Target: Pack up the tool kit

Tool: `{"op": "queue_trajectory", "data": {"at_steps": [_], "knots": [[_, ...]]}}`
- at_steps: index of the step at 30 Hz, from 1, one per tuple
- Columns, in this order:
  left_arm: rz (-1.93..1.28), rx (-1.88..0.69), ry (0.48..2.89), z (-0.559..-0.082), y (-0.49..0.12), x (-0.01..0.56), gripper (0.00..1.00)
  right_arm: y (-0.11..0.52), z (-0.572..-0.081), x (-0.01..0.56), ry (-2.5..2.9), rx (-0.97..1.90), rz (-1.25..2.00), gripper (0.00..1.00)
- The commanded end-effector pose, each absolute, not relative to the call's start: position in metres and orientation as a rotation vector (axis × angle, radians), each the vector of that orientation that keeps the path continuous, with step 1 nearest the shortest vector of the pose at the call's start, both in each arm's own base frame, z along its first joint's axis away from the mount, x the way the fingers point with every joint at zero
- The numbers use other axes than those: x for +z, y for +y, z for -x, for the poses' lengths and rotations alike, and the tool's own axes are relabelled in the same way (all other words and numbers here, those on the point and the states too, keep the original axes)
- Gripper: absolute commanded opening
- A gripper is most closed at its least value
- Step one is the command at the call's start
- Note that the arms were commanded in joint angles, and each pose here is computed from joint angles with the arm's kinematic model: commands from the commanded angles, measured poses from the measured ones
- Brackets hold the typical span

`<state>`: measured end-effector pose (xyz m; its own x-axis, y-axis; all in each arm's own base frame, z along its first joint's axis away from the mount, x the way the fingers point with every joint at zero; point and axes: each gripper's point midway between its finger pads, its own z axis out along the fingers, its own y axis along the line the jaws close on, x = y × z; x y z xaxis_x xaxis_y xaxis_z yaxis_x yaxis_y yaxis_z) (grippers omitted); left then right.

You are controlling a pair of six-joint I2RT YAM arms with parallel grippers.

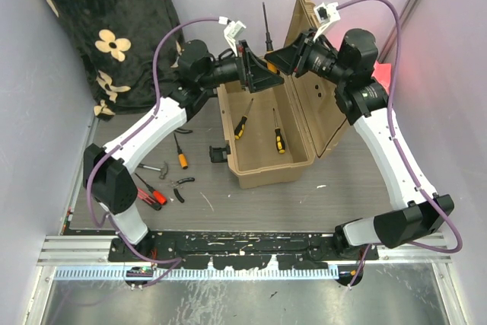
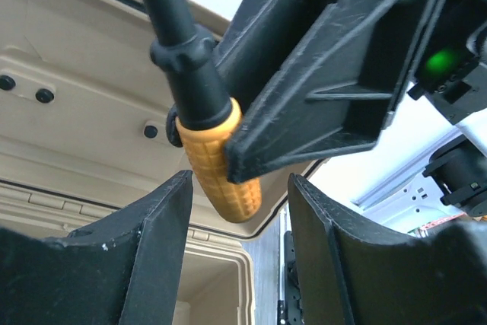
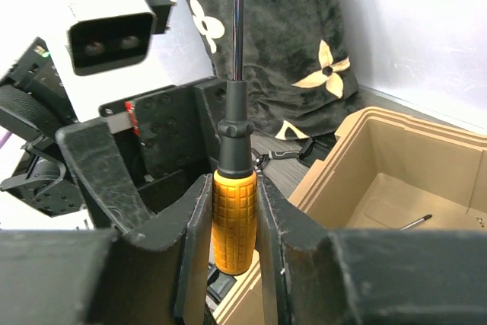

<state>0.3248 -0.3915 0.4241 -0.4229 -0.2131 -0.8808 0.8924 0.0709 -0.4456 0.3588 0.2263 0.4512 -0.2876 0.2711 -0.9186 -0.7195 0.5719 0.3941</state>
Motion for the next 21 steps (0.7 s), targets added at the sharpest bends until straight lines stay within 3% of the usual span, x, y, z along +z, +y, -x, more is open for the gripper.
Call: {"op": "queue_trajectory", "data": {"at_steps": [1, 21], "knots": [[-0.696, -1.473, 1.398, -0.335, -0.385, 0.434, 0.54, 0.226, -0.339, 0.484, 1.476, 1.016, 0.44, 0.01], [-0.57, -1.58, 1.337, -0.342, -0.382, 0.467, 0.42, 0.227, -0.343, 0.477, 1.487, 1.017, 0.434, 0.01]]}}
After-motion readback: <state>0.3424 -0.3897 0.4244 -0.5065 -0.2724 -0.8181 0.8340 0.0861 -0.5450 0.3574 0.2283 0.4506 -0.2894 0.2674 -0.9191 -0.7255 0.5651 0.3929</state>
